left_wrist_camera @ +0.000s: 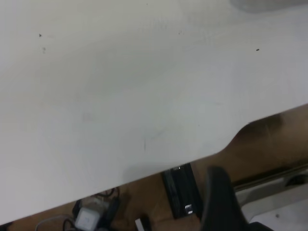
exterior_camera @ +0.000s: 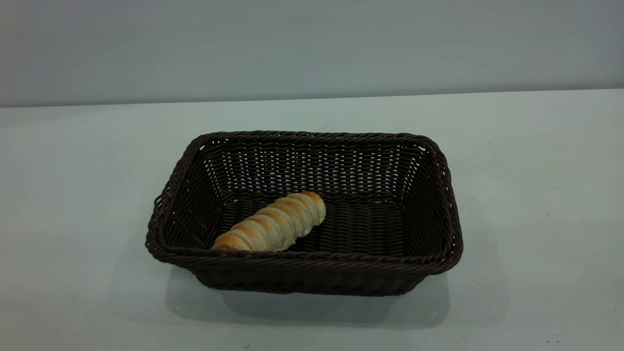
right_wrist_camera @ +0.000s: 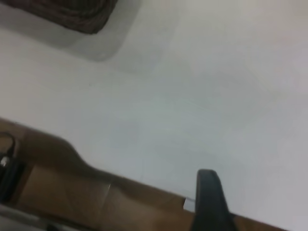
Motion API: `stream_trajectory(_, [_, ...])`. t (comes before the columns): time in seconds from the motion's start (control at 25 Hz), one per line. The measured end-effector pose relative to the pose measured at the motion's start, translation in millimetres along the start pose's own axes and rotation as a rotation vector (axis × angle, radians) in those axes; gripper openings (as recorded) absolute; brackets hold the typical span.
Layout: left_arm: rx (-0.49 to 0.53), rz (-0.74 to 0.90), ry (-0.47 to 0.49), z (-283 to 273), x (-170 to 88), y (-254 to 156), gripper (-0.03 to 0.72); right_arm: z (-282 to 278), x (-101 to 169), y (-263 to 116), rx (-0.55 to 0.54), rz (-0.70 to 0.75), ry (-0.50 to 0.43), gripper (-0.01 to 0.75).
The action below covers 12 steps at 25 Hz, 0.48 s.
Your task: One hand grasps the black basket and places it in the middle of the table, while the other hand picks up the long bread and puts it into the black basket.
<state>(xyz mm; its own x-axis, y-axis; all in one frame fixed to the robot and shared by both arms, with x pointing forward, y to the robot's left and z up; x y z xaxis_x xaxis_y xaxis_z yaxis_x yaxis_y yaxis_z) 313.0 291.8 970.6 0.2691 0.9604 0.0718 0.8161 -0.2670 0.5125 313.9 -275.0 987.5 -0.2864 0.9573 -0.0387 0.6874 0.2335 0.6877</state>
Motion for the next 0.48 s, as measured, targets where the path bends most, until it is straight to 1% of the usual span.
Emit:
stream_trajectory(0.16, [-0.061, -0.088, 0.049, -7.0, 7.3, -3.5, 0.473, -4.9, -5.8, -0.6, -0.039, 0.062, -0.067, 0.511])
stream_trajectory(0.28, [-0.118, -0.184, 0.112, -14.3, 14.2, -8.6, 0.473, -9.1, -8.8, -1.5, -0.072, 0.093, -0.111, 0.511])
stream_trajectory(0.48, [-0.207, -0.299, 0.201, -25.3, 20.2, -17.3, 0.473, -15.4, -8.2, -2.8, -0.124, 0.096, -0.133, 0.511])
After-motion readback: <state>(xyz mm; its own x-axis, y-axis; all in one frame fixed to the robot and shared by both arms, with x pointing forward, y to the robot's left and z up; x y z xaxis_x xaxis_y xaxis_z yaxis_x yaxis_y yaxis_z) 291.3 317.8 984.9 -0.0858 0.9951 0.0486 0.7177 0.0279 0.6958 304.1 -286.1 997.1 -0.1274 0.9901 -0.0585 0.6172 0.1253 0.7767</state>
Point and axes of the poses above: a point on each arm's last joint axis where the gripper is mounted, z pointing out along that axis toward the gripper, x along the wrist's bending axis when the last joint is at zero, y = z × x, the point moved 7 cm from there along z, pointing out along that axis toward the gripper, and after that the axes turned 1 degree about z, right-handed, at the moved point
